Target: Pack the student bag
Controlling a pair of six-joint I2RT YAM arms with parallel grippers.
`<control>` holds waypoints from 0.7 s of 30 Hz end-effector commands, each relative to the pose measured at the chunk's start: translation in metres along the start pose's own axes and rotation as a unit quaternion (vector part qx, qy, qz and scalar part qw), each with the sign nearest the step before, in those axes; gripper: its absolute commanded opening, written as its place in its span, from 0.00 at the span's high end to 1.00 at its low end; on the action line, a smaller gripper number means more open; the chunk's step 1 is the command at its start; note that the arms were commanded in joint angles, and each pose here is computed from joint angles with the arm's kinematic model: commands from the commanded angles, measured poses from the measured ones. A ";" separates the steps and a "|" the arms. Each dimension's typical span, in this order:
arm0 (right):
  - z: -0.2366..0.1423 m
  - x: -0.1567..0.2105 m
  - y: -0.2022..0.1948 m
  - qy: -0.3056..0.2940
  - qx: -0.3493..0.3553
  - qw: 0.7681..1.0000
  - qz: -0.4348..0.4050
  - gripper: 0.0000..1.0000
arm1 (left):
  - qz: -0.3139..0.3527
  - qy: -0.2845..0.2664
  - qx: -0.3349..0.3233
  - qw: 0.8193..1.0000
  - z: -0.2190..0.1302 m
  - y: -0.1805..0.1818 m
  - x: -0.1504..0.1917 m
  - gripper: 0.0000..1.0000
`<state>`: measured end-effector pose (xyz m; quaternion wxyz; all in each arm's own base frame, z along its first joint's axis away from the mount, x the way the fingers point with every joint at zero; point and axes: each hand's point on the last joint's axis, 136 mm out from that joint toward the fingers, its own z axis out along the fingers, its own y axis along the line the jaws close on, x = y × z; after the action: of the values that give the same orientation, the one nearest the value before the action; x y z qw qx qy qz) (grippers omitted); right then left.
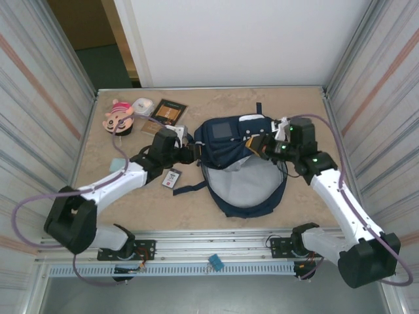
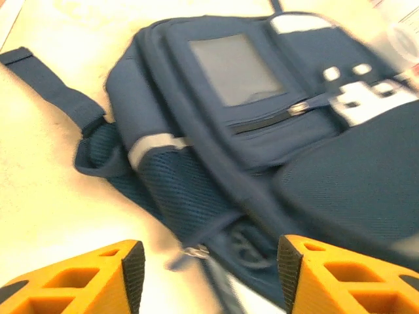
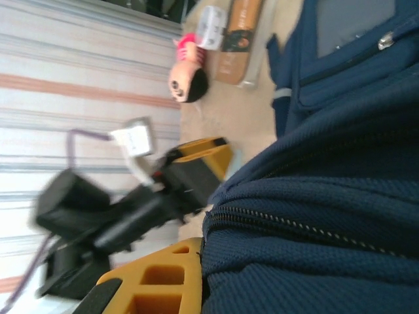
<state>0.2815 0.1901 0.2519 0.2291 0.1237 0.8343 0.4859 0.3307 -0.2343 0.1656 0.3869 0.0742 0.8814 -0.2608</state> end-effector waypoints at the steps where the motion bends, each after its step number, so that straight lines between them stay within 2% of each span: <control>1: 0.010 -0.035 0.016 -0.097 -0.022 0.995 -0.025 0.98 | -0.041 -0.019 0.013 0.999 -0.028 -0.016 -0.010 0.43; 10: 0.057 -0.030 -0.030 -0.086 0.030 0.996 -0.008 0.95 | -0.068 -0.017 0.004 0.998 -0.041 -0.018 0.014 0.43; 16: 0.062 -0.004 -0.060 -0.033 0.093 0.994 0.052 0.78 | -0.050 -0.011 0.032 0.998 -0.026 -0.049 0.012 0.44; 21: 0.056 0.019 -0.076 0.021 0.144 0.985 0.088 0.60 | -0.042 -0.005 0.044 0.998 0.011 -0.065 0.005 0.44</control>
<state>0.3057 0.2018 0.1597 0.1862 0.2077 0.8737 0.3985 0.2938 -0.2776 0.1658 0.3533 0.0553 0.8852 -0.2976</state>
